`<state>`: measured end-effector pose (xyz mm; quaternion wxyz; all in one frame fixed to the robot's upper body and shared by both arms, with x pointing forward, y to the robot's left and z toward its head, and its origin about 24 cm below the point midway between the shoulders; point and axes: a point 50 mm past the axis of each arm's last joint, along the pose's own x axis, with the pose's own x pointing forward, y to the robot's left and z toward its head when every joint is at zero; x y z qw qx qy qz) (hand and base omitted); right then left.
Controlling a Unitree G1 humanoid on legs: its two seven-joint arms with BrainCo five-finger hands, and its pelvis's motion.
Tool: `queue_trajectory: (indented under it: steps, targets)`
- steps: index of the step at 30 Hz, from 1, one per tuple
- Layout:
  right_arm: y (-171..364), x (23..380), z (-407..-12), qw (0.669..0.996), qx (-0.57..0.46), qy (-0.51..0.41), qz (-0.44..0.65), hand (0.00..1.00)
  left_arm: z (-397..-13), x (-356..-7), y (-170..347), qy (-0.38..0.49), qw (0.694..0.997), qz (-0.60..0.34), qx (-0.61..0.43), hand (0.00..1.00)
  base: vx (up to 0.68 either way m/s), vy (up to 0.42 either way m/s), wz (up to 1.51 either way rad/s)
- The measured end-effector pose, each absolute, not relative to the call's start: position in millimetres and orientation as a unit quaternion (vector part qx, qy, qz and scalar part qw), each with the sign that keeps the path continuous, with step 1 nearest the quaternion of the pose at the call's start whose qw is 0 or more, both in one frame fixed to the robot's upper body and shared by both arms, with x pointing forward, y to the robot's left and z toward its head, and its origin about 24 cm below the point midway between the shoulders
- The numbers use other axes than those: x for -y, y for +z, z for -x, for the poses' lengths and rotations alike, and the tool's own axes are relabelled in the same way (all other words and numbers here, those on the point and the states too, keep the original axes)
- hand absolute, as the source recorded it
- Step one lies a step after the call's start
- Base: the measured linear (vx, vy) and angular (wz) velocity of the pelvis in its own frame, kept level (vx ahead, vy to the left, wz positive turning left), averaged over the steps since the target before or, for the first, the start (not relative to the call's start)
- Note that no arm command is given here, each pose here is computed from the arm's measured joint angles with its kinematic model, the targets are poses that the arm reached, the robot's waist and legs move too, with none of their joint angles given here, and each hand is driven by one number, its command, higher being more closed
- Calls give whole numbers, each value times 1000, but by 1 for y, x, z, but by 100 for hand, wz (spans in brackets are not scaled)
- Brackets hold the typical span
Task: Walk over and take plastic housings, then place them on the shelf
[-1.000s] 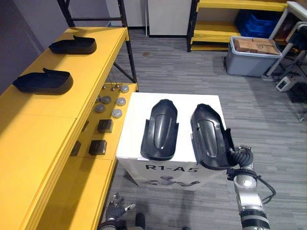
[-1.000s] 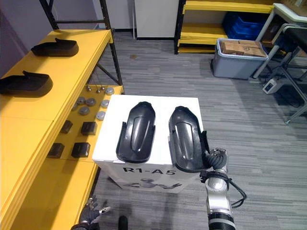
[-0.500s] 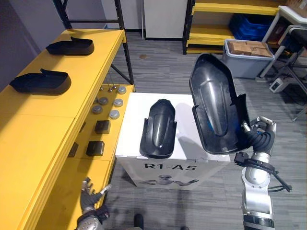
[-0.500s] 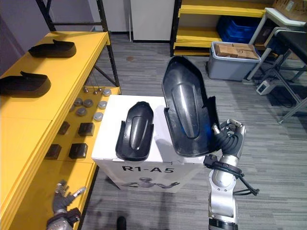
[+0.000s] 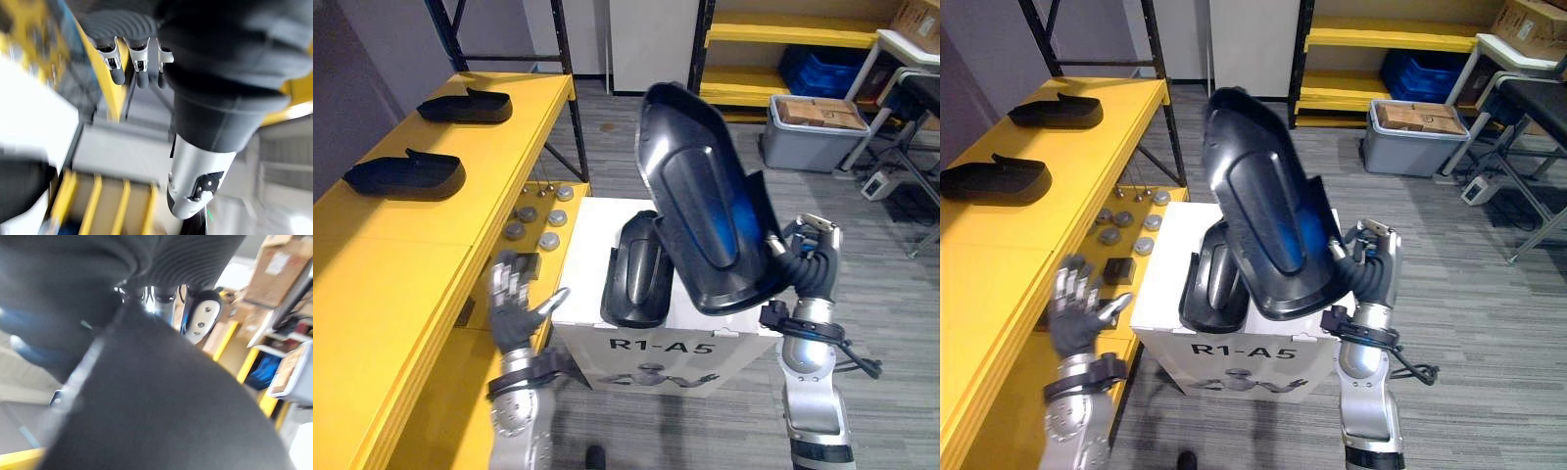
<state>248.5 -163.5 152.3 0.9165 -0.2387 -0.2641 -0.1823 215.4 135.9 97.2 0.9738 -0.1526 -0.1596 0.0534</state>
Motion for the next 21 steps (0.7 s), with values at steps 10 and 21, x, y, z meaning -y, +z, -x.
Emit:
queue_trajectory:
  steps: [10, 21]
  targets:
    - [155, 122, -251, 924, 290, -121, 217, 100, -242, -90, 105, -52, 971, 177, 151, 0, -2, 0, -6]
    - [137, 116, -256, 919, 270, -97, 269, 100, -248, -83, 100, -67, 964, 235, 109, 100, -8, 1, -2]
